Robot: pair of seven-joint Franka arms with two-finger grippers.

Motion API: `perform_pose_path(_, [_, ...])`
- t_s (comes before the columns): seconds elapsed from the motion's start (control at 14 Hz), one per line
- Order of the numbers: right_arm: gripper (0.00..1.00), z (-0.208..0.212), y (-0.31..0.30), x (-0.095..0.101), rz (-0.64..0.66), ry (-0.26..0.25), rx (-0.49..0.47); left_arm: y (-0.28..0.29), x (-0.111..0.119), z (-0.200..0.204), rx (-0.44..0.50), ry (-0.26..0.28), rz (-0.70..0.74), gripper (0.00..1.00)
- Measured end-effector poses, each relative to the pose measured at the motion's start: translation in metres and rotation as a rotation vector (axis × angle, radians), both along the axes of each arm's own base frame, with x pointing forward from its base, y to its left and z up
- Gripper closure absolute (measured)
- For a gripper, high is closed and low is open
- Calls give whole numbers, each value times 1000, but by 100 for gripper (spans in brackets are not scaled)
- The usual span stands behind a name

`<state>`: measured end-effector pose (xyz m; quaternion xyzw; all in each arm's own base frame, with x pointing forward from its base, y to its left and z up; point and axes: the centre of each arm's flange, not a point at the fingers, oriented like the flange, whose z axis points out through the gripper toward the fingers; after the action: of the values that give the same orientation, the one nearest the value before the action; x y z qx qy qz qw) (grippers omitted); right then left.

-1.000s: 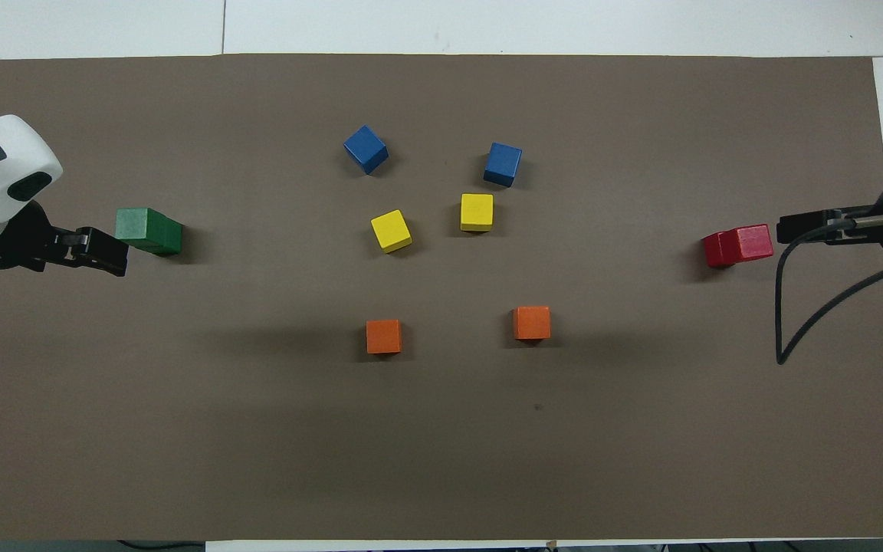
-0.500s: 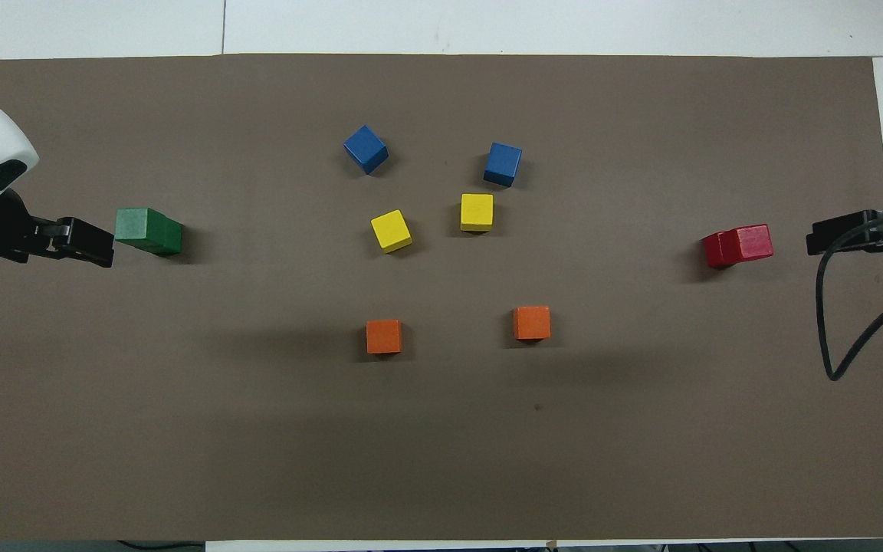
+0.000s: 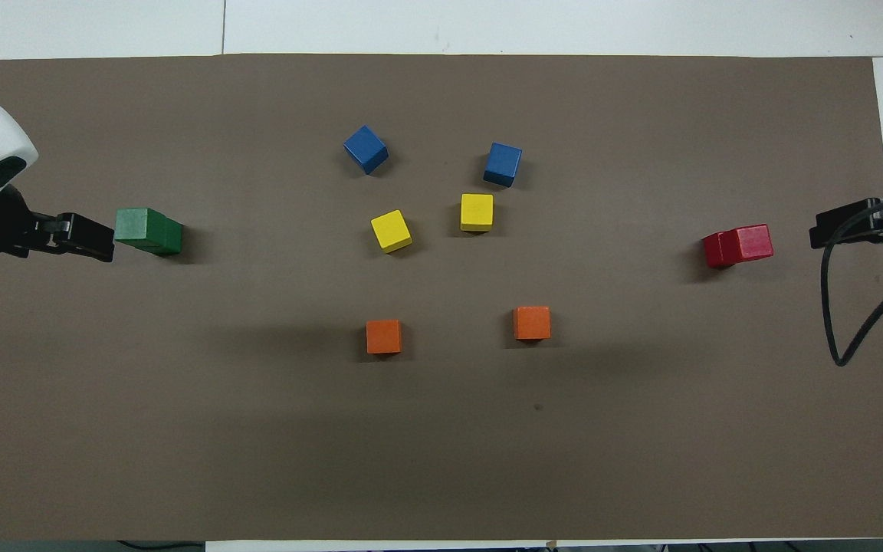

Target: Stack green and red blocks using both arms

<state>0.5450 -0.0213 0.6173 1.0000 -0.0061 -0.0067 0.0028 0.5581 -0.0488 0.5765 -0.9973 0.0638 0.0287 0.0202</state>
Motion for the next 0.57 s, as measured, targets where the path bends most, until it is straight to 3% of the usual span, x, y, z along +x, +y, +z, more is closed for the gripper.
perform_pose_path(0.36, [0,1,0,1,0,-11,0,-3,9,6,-27,-75,-1,0])
perform_pose_path(0.57, [0,3,0,1,0,-17,-1,-7,10,3,-40,-73,-3,0])
